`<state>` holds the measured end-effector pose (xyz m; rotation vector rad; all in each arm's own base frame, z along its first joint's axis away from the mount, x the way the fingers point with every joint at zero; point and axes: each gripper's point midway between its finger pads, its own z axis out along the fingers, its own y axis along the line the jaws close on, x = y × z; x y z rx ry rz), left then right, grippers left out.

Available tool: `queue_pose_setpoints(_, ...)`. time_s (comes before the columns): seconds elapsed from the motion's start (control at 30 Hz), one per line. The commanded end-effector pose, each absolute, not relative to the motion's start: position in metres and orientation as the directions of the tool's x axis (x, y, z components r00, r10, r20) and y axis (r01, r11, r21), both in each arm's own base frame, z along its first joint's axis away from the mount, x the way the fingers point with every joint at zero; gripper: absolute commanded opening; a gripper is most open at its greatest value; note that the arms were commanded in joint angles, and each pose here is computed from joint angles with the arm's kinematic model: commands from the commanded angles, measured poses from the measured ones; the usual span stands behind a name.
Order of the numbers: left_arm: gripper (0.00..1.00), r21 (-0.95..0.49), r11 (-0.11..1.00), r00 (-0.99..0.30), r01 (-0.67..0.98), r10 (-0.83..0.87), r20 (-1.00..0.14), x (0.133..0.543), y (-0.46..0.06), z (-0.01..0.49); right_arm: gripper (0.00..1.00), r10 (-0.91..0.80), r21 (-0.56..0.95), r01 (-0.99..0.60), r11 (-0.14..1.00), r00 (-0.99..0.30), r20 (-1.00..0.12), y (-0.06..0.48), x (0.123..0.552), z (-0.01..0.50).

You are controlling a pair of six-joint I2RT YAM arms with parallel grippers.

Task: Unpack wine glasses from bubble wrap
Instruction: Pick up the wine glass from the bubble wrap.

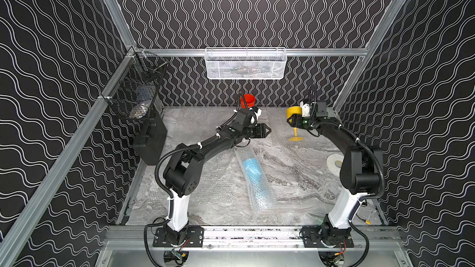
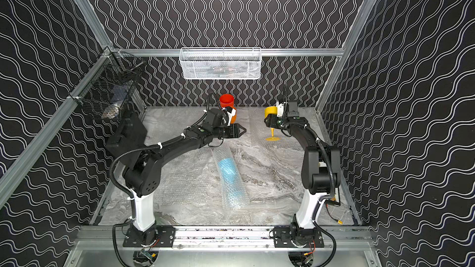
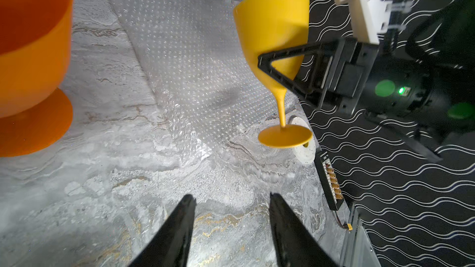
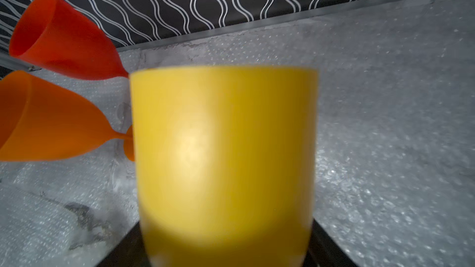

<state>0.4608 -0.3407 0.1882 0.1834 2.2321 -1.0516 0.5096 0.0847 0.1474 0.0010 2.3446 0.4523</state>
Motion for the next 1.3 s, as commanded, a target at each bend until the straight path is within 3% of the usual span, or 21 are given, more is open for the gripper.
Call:
queue_pose_setpoints(0.0,0.52,-0.675,0.634,-0.771,0.377,-0.189,-0.608,0.463,-0.333,0.208,0.68,0.158,0.373,-0.187,0.909,-0.672,-0.724,0.101,0.515,0.160)
queue_pose_setpoints(0.53,0.53,-0.595,0.736,-0.762,0.324,-0.170,-0.625,0.470,-0.284,0.233,0.68,0.039,0.299,-0.349,0.888,-0.590,-0.806,0.158,0.469,0.156)
queue_pose_setpoints(1.07,0.55,-0.677,0.678,-0.864,0.286,-0.124,-0.488,0.466,-0.296,0.256,0.68,-0.061,0.091,-0.451,0.888,-0.312,-0.948,0.215,0.428,0.191)
queue_pose_setpoints(1.27,0.55,-0.667,0.702,-0.874,0.249,-0.134,-0.468,0.465,-0.291,0.261,0.68,-0.077,0.031,-0.455,0.890,-0.216,-0.973,0.230,0.411,0.204)
